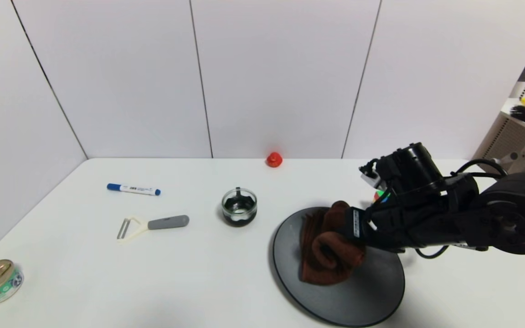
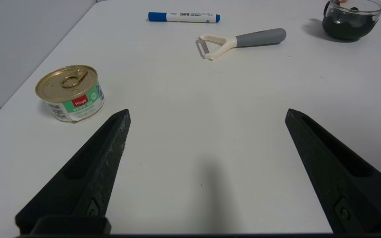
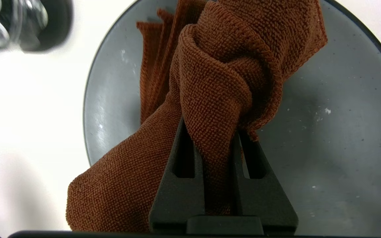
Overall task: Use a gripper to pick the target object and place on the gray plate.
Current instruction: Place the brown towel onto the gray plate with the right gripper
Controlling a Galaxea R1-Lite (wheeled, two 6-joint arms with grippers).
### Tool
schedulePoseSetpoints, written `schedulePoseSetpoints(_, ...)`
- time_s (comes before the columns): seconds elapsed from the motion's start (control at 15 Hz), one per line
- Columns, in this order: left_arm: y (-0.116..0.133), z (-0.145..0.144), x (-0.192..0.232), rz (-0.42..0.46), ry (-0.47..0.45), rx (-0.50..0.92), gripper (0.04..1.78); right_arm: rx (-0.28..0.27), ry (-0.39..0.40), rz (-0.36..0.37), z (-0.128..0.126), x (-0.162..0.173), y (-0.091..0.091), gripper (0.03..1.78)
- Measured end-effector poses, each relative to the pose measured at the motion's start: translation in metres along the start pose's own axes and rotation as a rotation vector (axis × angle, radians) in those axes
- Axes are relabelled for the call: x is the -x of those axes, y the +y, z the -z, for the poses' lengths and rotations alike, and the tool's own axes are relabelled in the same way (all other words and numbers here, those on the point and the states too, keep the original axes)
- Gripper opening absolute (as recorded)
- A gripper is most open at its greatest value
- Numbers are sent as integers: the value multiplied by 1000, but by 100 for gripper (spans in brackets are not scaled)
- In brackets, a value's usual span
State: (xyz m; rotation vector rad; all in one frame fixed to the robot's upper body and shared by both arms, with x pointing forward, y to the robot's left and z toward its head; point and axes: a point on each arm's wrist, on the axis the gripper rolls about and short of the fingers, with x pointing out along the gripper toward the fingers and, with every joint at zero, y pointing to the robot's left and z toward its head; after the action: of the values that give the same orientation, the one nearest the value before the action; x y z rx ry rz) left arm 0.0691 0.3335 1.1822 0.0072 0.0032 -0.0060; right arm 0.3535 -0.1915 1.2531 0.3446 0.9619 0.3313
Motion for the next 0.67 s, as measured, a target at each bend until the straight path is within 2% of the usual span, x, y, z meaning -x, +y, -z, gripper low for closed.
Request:
schedulePoseSetpoints(0.33,0,0,0,0,0,0,169,93,22,23,11,1,-7,24)
schedulePoseSetpoints(0.67,0,0,0,0,0,0,169,103,21,25,13,2,-8,25)
